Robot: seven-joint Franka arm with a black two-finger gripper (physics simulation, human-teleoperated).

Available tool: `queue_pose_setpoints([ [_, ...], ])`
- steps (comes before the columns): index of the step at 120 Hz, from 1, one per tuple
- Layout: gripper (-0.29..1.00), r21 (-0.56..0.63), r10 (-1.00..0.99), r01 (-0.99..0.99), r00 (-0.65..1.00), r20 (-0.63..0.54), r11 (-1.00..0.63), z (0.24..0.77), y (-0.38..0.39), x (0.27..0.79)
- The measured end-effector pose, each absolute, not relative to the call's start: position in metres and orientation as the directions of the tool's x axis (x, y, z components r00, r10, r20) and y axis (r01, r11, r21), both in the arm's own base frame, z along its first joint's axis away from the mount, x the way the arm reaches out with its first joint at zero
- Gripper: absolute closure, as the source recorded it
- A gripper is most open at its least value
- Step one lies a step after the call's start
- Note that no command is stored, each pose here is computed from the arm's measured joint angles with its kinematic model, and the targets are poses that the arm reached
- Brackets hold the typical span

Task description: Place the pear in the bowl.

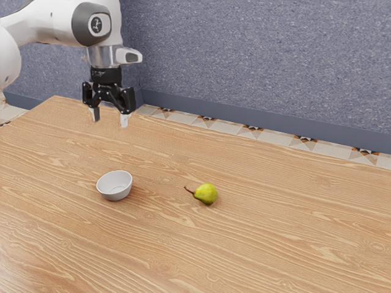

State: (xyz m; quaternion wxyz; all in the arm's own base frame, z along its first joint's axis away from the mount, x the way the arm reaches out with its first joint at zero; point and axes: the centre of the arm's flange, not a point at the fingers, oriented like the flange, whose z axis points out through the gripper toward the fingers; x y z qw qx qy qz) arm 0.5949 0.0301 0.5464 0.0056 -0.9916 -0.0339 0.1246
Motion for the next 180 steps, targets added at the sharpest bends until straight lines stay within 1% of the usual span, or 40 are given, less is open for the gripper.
queue_pose_setpoints([
  [9, 0.01, -0.019, 0.054, 0.052, 0.985, -0.164, -0.998, 0.556, 0.027, 0.605],
  [21, 0.01, -0.021, 0.059, 0.057, 0.993, -0.103, -0.998, 0.562, 0.036, 0.612],
  [35, 0.01, -0.015, 0.054, 0.053, 0.996, -0.066, -0.998, 0.567, 0.039, 0.611],
  [44, 0.01, -0.015, 0.049, 0.048, 0.996, -0.070, -0.999, 0.560, 0.041, 0.604],
  [50, 0.01, -0.009, 0.047, 0.047, 0.995, -0.090, -0.999, 0.549, 0.043, 0.596],
  [60, 0.01, -0.002, 0.035, 0.035, 0.992, -0.124, -0.999, 0.515, 0.047, 0.586],
  [75, 0.01, 0.016, -0.080, -0.078, 0.989, -0.122, -0.997, 0.476, 0.028, 0.576],
  [85, 0.01, 0.015, -0.147, -0.146, 0.980, -0.135, -0.989, 0.439, 0.016, 0.577],
  [99, 0.01, 0.008, -0.248, -0.249, 0.963, -0.108, -0.969, 0.406, 0.003, 0.583],
  [107, 0.01, -0.005, -0.313, -0.314, 0.947, -0.076, -0.949, 0.397, -0.008, 0.590],
  [124, 0.01, -0.031, -0.419, -0.419, 0.908, -0.011, -0.908, 0.394, -0.019, 0.612],
  [143, 0.01, -0.058, -0.537, -0.535, 0.844, 0.012, -0.843, 0.381, -0.050, 0.638],
  [161, 0.01, -0.045, -0.621, -0.620, 0.783, 0.014, -0.783, 0.361, -0.074, 0.649],
  [180, 0.01, -0.040, -0.670, -0.669, 0.742, 0.016, -0.742, 0.341, -0.086, 0.654],
])
